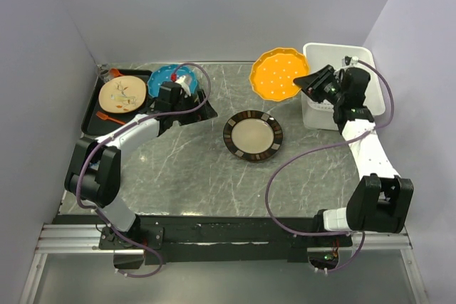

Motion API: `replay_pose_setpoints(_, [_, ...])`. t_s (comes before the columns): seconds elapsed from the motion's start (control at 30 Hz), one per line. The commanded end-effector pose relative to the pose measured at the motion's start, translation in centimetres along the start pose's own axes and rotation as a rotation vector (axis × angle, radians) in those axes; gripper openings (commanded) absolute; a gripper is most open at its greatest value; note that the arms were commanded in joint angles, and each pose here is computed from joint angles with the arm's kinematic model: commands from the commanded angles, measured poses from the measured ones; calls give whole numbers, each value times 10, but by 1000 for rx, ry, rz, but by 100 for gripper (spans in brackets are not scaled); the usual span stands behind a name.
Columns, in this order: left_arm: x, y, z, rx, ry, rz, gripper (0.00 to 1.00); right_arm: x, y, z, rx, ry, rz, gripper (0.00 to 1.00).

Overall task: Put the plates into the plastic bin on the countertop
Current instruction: Place the plate in the plastic bin.

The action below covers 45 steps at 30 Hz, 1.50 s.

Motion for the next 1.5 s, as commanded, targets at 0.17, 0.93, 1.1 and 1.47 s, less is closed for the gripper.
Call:
replay_pose_setpoints(0.17, [-10, 2, 6, -4, -63, 18, 99, 64, 70, -21, -232, 204, -91, 0])
replay_pose_setpoints(0.93, [-12, -1, 11, 30, -82, 25, 99, -1, 131, -45, -498, -18, 68, 0])
replay_pose_setpoints(1.1, [-12, 0, 12, 34, -80, 27, 99, -17, 138, -51, -556, -82, 97, 0])
replay_pose_setpoints(1.47, [-13, -2, 14, 52, -80, 33, 99, -49, 152, -50, -620, -177, 127, 0])
Point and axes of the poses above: each gripper's point midway between its finger pads, its own z axis out along the fingers, its own x axis along the line the jaws close on, y = z × x, the point moved 6 cm from there along -z, back along the fingers, and after that the axes turned 2 degrees about -z, right-handed, at the moved point
